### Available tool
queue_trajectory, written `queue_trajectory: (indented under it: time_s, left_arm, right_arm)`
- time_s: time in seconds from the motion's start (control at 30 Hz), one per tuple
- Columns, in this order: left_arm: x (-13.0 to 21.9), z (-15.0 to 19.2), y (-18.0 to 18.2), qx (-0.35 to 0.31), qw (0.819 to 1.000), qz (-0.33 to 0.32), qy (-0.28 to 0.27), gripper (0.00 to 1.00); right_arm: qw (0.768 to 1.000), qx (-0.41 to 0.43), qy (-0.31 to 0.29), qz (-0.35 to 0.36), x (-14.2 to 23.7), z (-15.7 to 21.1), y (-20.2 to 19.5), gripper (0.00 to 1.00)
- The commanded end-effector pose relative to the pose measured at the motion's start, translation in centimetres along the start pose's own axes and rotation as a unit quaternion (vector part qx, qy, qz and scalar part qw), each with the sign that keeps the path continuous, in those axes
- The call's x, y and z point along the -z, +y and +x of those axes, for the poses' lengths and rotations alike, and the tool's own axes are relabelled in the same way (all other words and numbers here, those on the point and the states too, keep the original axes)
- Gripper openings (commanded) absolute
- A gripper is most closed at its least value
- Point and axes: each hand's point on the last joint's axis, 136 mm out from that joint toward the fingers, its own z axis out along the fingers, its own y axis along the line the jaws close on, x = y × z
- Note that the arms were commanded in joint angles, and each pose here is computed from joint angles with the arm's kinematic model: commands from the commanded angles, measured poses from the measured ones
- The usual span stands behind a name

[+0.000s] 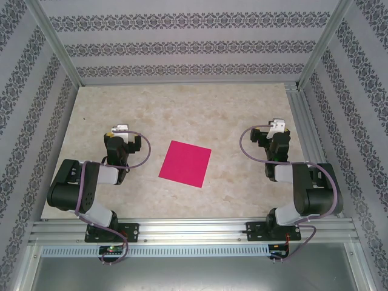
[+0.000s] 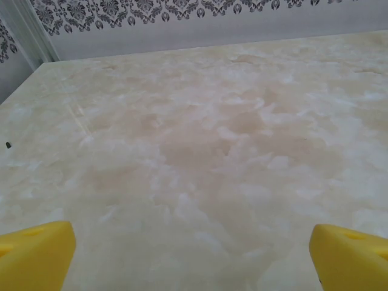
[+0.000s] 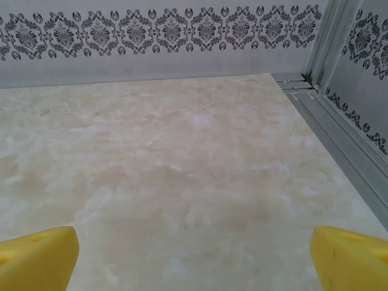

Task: Fold a paper plane with a square sheet of paper (fold left side to right side)
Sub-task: Pick up the square sheet of paper from the center of the table.

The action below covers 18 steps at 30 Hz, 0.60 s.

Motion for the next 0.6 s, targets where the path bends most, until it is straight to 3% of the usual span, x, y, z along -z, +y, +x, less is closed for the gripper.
queue_trajectory:
  time_s: [0.0, 0.57]
  left_arm:
    - [-0.26, -1.20, 0.14, 0.010, 1.000, 0.003, -0.017, 1.00]
    - [0.02, -1.83, 0.54, 0.015, 1.000, -0.006, -0.024, 1.00]
  right_arm:
    - [1.000, -0.005, -0.018, 0.000, 0.00, -0.83, -0.12, 0.98]
    - [1.000, -0.014, -0.017, -0.006, -0.06, -0.80, -0.27, 0.98]
